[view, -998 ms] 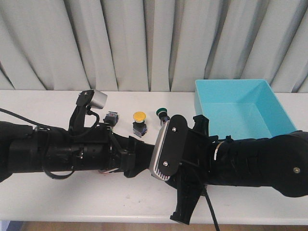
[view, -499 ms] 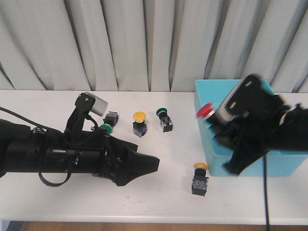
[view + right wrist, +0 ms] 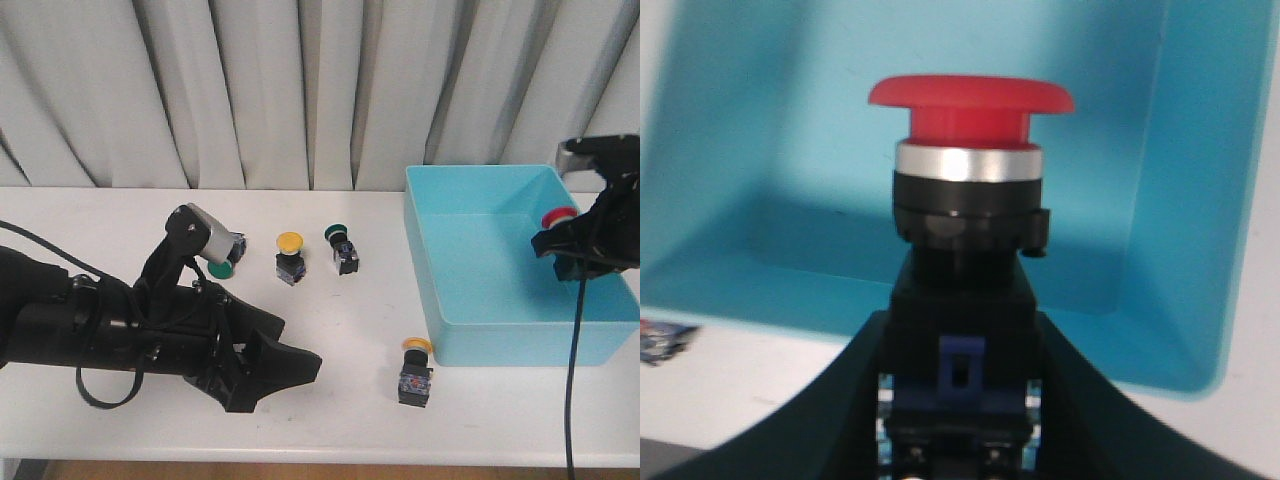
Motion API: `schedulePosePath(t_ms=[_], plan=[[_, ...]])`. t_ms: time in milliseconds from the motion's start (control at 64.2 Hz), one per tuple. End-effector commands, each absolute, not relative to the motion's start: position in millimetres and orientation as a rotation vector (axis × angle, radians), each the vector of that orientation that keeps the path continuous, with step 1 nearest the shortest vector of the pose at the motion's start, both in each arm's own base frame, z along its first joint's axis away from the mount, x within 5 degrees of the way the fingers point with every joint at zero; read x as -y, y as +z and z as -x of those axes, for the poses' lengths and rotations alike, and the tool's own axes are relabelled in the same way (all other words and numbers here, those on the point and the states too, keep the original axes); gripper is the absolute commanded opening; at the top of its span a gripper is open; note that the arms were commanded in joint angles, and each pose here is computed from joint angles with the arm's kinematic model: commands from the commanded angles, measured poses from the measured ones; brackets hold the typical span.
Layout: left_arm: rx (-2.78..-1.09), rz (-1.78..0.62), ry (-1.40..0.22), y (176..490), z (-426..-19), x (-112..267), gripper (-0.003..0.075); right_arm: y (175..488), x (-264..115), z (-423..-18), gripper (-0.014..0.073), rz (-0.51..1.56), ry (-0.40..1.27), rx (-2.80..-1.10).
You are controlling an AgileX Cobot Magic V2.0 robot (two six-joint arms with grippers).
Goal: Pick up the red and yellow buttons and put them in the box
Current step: 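Carry the red button with the right gripper and lower it into the blue box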
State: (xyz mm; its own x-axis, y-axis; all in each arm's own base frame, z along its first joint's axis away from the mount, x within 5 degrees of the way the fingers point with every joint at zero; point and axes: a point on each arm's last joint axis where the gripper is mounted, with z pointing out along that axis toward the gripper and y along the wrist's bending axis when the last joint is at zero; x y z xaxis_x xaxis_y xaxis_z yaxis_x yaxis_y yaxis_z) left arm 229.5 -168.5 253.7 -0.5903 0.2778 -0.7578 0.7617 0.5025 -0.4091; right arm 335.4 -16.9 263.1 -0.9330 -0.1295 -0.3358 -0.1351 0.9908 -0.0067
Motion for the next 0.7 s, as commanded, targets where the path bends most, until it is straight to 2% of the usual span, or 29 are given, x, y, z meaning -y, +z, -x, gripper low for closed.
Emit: schedulePosePath(t_ms=[0,281,312,686], plan=[[-2.051,-0.827,-1.048,273,-229,170,0.0513,263,23,-352,0.0173,0.159,0.002,-2.773],[-2.051,-0.827,-1.048,273,-229,170,0.0513,206,27,-392,0.0179,0.154,0.011,-2.840],[-2.051,-0.827,-1.048,273,-229,170,0.0513,185,27,-408,0.0185,0.159,0.022,-2.873],[-2.051,-0.826,-1.047,273,-229,170,0.0513,165,27,-415,0.0196,0.167,0.034,-2.913]])
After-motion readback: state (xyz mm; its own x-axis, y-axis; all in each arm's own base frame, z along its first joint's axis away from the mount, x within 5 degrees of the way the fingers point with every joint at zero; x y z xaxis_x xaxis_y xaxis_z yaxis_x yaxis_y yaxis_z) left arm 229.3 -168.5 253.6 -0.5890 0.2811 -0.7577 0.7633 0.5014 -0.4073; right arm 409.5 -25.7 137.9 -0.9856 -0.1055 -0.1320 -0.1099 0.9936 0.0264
